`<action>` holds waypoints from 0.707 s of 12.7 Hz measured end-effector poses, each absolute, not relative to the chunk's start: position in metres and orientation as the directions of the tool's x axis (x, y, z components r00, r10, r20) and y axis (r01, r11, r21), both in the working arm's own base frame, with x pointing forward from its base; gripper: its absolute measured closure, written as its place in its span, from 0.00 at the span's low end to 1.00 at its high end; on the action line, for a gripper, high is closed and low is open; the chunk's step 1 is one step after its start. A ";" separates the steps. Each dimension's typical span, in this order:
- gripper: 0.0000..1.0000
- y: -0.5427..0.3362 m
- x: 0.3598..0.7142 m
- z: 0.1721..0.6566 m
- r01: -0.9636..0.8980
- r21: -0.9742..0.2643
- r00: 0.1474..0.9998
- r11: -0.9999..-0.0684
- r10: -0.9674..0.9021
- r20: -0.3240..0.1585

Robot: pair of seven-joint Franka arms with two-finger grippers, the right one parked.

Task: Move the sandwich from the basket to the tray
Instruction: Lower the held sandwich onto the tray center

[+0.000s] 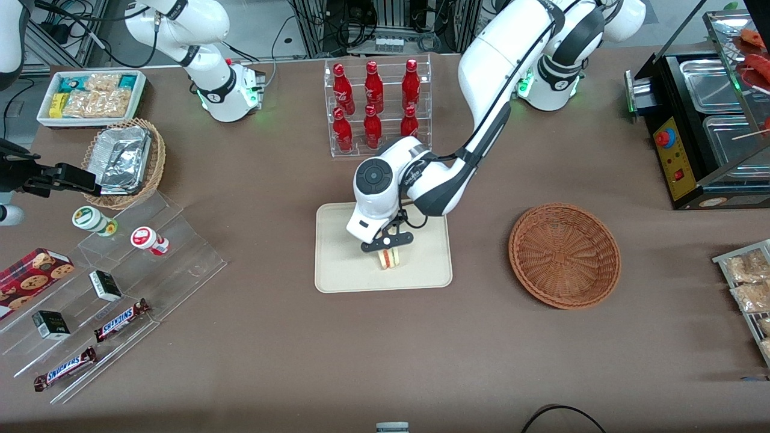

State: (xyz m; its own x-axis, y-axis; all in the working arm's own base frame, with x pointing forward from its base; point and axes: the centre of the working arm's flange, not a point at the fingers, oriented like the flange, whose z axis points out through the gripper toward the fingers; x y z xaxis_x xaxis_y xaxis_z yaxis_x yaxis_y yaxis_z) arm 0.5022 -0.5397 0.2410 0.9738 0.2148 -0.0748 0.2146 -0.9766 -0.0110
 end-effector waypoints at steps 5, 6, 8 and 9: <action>0.44 -0.540 0.504 0.238 0.218 -0.008 0.973 -0.976 0.218 -0.074; 0.33 -0.541 0.505 0.240 0.219 -0.003 0.973 -0.976 0.218 -0.071; 0.11 -0.543 0.508 0.250 0.220 0.008 0.974 -0.976 0.219 -0.063; 0.02 -0.543 0.509 0.259 0.220 0.011 0.974 -0.975 0.219 -0.060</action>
State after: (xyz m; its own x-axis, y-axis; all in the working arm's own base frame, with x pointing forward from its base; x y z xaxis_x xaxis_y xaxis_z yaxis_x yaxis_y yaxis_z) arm 0.5091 -0.5434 0.2592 0.9739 0.2190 -0.0598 0.2201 -0.9754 0.0115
